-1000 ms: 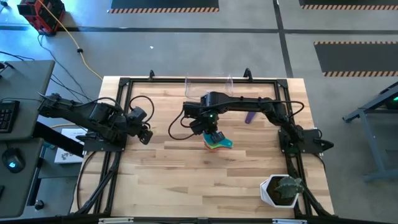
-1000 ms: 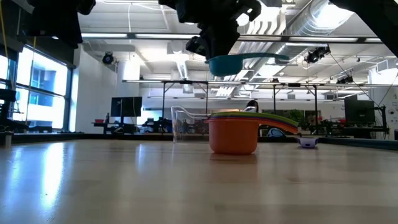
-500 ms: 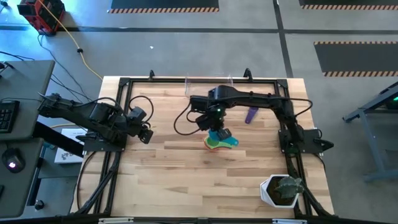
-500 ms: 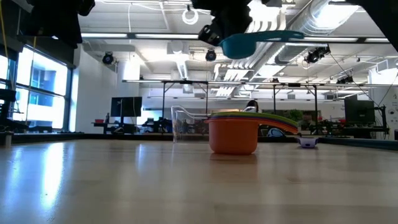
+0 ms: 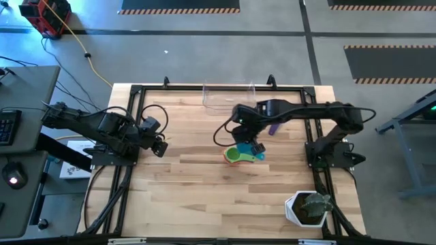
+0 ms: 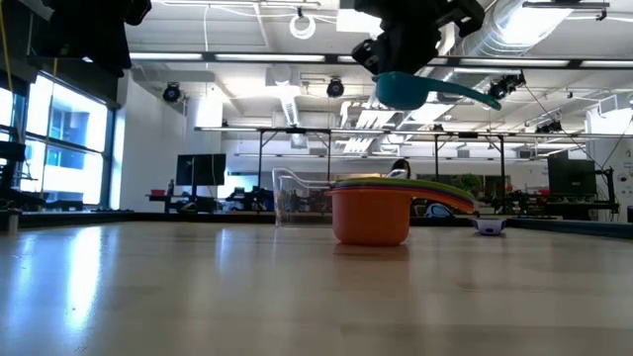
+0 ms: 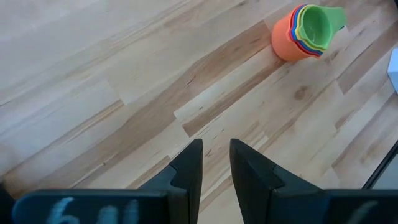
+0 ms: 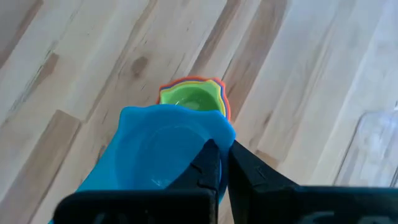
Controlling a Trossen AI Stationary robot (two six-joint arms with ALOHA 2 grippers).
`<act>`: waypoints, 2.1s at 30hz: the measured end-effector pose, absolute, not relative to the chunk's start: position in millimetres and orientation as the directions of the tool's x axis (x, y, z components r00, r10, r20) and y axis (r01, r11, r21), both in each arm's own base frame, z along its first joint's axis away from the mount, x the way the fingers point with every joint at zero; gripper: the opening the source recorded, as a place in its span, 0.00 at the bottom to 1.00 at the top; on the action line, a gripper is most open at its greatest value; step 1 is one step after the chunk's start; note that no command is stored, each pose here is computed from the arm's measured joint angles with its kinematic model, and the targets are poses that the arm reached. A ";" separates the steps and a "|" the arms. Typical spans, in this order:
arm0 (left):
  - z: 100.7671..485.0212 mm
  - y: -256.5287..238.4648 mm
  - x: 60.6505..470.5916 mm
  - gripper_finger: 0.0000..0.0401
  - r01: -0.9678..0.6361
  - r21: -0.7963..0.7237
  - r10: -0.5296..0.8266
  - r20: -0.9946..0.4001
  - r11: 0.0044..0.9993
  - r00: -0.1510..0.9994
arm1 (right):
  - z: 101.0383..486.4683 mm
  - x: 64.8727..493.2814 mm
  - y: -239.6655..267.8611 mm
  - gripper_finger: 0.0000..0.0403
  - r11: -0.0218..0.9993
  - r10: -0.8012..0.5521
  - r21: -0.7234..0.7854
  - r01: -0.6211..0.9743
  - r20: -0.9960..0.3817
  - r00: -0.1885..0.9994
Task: Nest measuring cups in basket
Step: Stack the light blue measuring cup on top of the green measuring cup, then stack the dark blue measuring cup on top of the light blue measuring cup
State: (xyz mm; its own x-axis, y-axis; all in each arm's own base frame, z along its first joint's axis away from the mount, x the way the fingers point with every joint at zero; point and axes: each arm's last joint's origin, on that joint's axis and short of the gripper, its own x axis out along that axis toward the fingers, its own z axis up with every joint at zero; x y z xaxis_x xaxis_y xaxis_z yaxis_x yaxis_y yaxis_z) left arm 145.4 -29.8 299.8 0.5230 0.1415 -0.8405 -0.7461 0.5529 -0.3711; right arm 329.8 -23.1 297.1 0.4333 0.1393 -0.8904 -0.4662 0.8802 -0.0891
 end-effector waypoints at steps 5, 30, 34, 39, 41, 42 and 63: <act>299.8 -29.8 145.5 0.18 -0.746 -0.371 0.142 -0.840 0.553 0.524 | 288.1 335.6 -21.6 0.00 0.834 0.203 -0.102 -0.543 -0.858 0.472; 299.9 -29.5 145.5 0.18 -0.748 -0.368 0.153 -0.837 0.552 0.525 | 225.1 373.5 -23.9 0.00 0.686 0.245 -0.124 -0.717 -0.888 0.388; 299.9 -29.5 145.4 0.18 -0.749 -0.368 0.154 -0.837 0.552 0.525 | 220.8 374.3 -24.8 0.03 0.684 0.215 -0.134 -0.717 -0.902 0.374; 299.9 -29.5 145.5 0.18 -0.748 -0.368 0.154 -0.837 0.552 0.525 | 221.6 376.2 -25.2 0.07 0.669 0.208 -0.164 -0.725 -0.895 0.394; 299.9 -29.5 145.5 0.18 -0.748 -0.367 0.154 -0.837 0.552 0.525 | 221.7 376.4 -25.2 0.08 0.669 0.207 -0.166 -0.725 -0.895 0.396; 299.9 -29.5 145.5 0.18 -0.748 -0.368 0.154 -0.837 0.552 0.525 | 221.7 376.4 -25.2 0.09 0.669 0.207 -0.166 -0.725 -0.895 0.396; 299.9 -29.0 145.5 0.18 -0.751 -0.361 0.170 -0.833 0.553 0.526 | 230.5 372.6 -28.7 0.16 0.895 0.062 -0.132 -0.426 -0.908 0.413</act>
